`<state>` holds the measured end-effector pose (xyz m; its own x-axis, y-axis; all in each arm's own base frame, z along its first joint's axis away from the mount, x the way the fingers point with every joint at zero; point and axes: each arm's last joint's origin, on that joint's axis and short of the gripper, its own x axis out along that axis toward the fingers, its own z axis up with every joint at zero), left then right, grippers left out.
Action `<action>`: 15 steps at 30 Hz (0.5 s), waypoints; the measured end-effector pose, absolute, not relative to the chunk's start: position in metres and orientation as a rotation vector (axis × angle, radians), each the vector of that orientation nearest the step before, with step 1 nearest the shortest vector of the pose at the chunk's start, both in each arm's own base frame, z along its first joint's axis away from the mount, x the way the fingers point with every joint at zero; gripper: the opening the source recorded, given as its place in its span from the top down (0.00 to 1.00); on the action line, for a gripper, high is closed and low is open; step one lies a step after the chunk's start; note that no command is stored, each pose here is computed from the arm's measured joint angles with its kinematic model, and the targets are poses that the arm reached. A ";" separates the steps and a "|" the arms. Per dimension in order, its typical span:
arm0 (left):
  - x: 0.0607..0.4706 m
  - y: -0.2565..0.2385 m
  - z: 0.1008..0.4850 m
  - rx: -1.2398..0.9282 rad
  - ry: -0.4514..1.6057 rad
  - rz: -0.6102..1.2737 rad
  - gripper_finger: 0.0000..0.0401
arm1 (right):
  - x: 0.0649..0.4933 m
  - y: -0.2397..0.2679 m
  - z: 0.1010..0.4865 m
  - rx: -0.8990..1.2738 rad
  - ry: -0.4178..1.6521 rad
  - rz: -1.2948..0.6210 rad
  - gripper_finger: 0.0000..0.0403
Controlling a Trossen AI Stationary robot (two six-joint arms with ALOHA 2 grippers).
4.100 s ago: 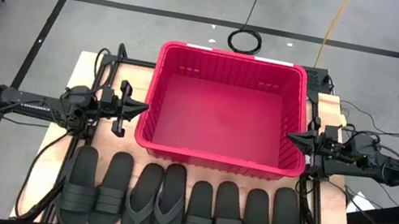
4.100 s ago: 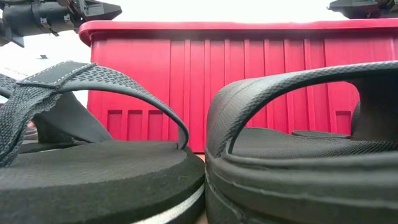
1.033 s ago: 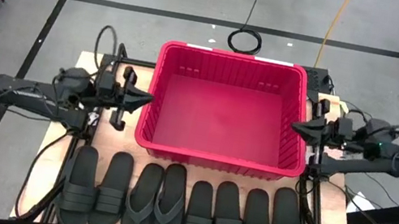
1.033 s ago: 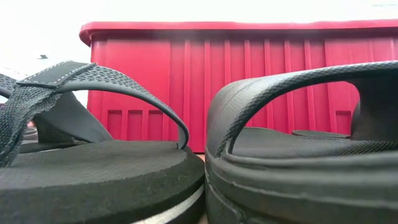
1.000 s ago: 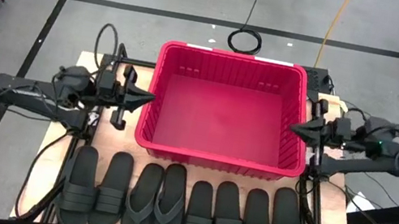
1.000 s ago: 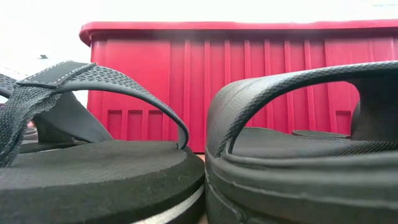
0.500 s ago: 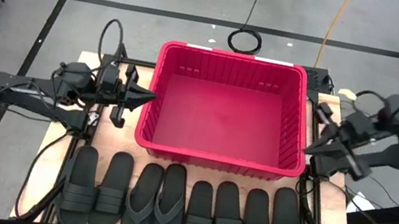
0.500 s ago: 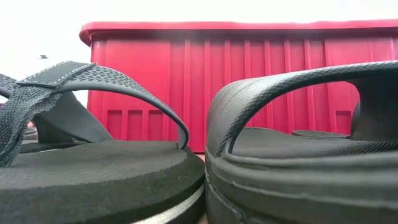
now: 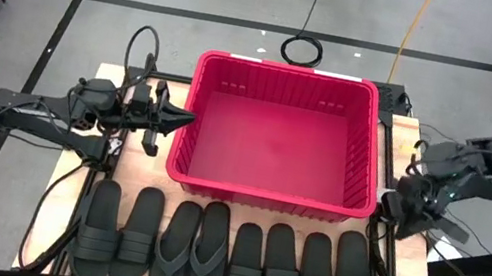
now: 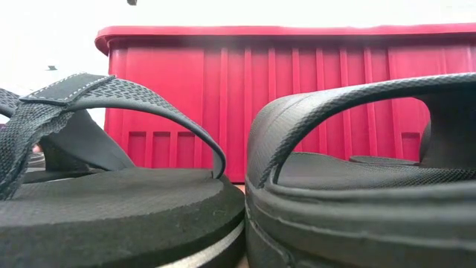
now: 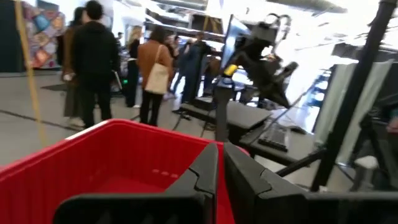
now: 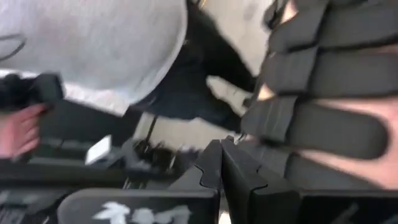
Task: Pick and place slides into bin
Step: Put the slide into the bin
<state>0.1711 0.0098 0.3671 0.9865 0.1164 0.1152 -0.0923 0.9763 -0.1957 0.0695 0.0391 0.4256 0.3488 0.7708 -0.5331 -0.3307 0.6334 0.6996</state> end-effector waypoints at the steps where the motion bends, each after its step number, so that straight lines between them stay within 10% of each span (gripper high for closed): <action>1: 0.171 0.010 0.367 -0.194 -0.125 0.110 0.94 | 0.070 0.041 0.424 0.511 0.983 0.787 1.00; 15: 0.172 0.010 0.360 -0.201 -0.059 0.129 0.94 | 0.092 0.076 0.332 0.230 1.249 0.923 1.00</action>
<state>0.1716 0.0103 0.3603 0.9900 0.1337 0.0452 -0.1219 0.9716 -0.2030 0.0924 0.0756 0.3322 0.0224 0.7040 -0.7098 -0.4714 0.6336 0.6135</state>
